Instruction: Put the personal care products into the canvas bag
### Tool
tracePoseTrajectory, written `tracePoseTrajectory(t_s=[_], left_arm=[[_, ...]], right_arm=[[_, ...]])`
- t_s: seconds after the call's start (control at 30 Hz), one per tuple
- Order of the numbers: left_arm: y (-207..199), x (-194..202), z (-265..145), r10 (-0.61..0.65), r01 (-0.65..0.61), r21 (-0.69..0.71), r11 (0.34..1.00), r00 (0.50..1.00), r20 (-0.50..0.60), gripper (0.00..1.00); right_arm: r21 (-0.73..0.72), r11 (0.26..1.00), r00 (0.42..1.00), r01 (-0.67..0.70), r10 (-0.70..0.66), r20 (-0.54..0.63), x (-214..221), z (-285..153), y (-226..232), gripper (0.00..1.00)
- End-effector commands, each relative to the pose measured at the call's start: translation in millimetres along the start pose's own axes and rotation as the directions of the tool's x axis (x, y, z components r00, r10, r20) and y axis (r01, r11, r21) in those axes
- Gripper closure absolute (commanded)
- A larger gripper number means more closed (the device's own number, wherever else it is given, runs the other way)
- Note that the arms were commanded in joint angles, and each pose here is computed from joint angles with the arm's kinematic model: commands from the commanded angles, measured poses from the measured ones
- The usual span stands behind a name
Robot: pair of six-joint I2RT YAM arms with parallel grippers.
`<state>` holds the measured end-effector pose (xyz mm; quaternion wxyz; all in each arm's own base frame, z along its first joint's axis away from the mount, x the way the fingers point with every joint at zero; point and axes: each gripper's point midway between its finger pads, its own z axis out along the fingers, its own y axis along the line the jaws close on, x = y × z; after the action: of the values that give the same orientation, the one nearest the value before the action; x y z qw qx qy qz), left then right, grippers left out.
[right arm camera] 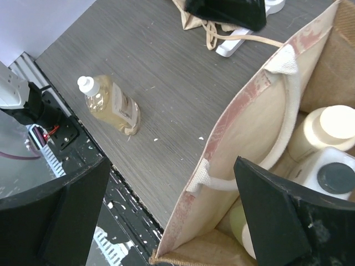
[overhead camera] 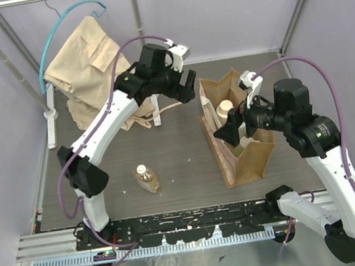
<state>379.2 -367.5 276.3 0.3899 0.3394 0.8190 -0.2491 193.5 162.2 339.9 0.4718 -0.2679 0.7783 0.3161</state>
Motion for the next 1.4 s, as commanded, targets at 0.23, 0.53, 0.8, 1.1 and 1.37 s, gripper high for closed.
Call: tracePoseTrajectory(t_s=[0.23, 0.53, 0.8, 1.1, 1.37], left_arm=[[48.9, 19.0, -104.2, -0.059, 0.065, -0.260, 0.964, 0.998, 0.030, 0.02], [70.8, 25.1, -108.1, -0.098, 0.092, -0.286, 0.954, 0.995, -0.006, 0.02], [82.0, 25.8, -114.4, -0.143, 0.139, -0.283, 0.949, 0.990, 0.008, 0.02], [84.2, 30.2, -114.6, -0.160, 0.156, -0.270, 0.950, 0.987, 0.006, 0.02], [83.5, 29.0, -116.2, -0.161, 0.159, -0.261, 0.952, 0.987, 0.015, 0.02]], right_arm=[[-0.109, 0.993, 0.998, 0.045, -0.050, -0.042, 0.1, 55.4, 38.7, 0.00], [-0.226, 0.964, 0.982, 0.140, -0.164, -0.093, 31.6, 115.5, 124.8, 0.00], [-0.223, 0.947, 0.972, 0.231, -0.236, 0.004, 67.5, 173.7, 148.5, 0.00], [-0.211, 0.941, 0.959, 0.263, -0.279, -0.050, 104.1, 230.3, 158.4, 0.00], [-0.222, 0.932, 0.948, 0.285, -0.308, -0.076, 117.9, 248.8, 171.6, 0.00]])
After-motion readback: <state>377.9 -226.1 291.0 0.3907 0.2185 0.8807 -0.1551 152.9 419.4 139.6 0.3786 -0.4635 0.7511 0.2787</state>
